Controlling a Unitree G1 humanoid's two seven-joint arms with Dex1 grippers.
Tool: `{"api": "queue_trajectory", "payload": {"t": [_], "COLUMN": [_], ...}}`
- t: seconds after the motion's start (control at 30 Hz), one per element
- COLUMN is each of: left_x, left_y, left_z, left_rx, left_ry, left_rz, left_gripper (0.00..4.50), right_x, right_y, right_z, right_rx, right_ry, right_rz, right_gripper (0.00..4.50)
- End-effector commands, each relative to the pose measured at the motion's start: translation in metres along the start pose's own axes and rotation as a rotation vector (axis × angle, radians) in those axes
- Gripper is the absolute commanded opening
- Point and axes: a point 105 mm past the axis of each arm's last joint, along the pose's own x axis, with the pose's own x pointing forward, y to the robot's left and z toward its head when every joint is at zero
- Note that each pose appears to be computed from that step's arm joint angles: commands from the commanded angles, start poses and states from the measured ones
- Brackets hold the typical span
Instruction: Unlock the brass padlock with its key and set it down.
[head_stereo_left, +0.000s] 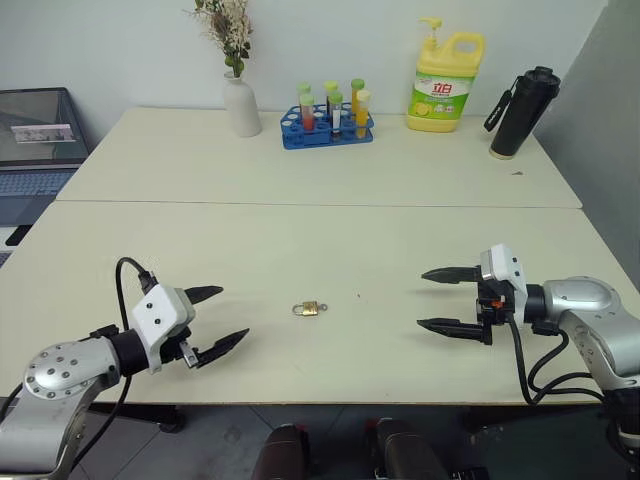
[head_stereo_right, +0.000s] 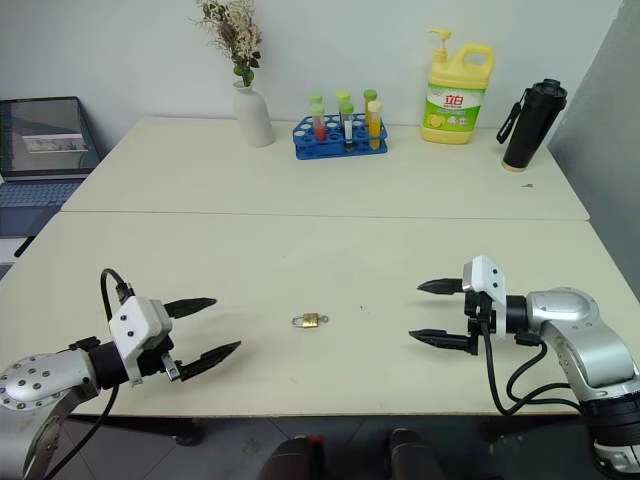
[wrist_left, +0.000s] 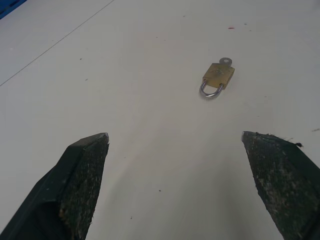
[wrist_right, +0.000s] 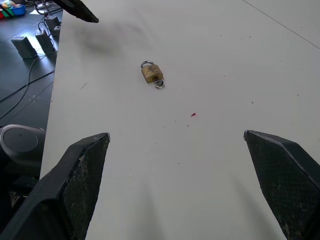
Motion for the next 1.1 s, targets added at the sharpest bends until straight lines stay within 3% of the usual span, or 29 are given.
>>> {"api": "queue_trajectory", "payload": {"t": [0.03,0.33,0.7,1.1], "left_x": [0.001,0.006,0.010,0.055], "left_y": [-0.006,-0.021,-0.020,-0.024], "left_z": [0.009,0.012,0.017,0.010], "left_rx": [0.026,0.035,0.056,0.117], "left_ry": [-0.029,-0.002,-0.058,-0.019], "left_rz": [-0.040,-0.162,-0.209,-0.293], "left_gripper": [4.46,4.46,4.46,4.46], "right_x": [0.000,0.007,0.015,0.023], "right_y": [0.001,-0.006,0.005,0.016], "right_z": [0.008,0.011,0.015,0.017], "right_rx": [-0.041,-0.095,-0.125,-0.031], "right_ry": [-0.018,-0.055,-0.028,0.001], "right_rz": [0.008,-0.061,0.029,0.070], "right_gripper": [4.50,4.50,4.50,4.50]}}
